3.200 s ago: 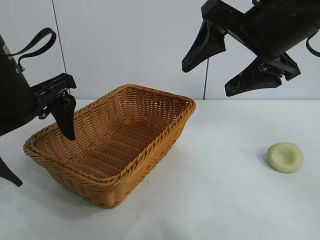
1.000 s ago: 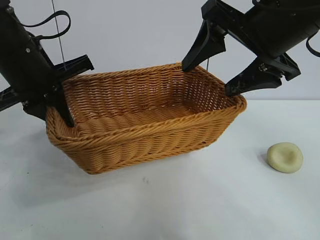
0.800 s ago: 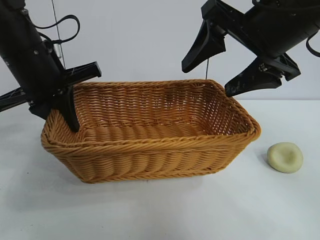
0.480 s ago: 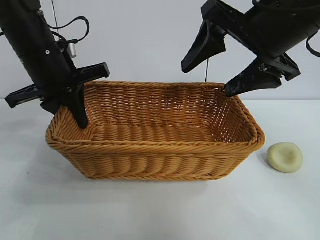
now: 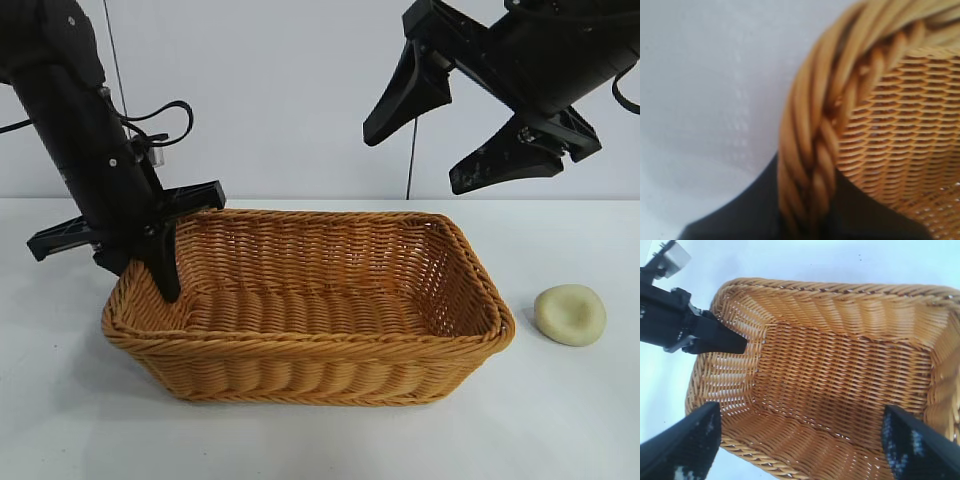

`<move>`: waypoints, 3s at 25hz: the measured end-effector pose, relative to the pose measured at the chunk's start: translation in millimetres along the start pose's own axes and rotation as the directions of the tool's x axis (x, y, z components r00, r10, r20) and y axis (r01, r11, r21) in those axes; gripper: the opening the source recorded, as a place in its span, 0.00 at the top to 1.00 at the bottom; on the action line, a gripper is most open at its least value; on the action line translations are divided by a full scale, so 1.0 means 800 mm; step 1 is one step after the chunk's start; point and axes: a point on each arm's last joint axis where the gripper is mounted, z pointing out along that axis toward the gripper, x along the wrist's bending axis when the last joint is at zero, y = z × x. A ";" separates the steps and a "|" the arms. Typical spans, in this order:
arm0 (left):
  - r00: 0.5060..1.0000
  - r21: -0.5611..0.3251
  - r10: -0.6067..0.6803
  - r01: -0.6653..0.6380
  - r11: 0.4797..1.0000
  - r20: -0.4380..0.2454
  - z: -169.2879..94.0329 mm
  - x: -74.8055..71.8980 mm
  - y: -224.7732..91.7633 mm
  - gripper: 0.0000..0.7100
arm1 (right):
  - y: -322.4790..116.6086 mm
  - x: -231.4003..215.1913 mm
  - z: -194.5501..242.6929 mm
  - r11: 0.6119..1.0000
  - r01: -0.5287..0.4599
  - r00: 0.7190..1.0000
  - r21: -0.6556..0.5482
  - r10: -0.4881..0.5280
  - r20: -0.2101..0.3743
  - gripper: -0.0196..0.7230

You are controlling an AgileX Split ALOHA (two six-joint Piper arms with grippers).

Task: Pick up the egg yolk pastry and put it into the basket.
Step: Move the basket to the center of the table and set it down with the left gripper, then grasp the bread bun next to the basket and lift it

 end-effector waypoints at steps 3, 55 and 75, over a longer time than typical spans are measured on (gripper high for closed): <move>1.000 0.001 0.001 -0.001 1.000 0.001 0.001 0.000 0.000 0.88 | 0.000 0.000 0.000 1.000 0.000 1.000 0.000 0.000 0.000 0.13; 0.975 -0.193 -0.003 -0.041 0.980 -0.221 -0.198 0.098 0.051 0.07 | 0.000 0.000 0.000 1.000 0.000 1.000 0.001 0.000 0.000 0.13; 0.971 -0.250 0.060 -0.119 0.961 -0.232 -0.260 0.110 -0.251 0.07 | 0.000 0.000 0.000 1.000 0.001 1.000 0.002 -0.001 0.000 0.13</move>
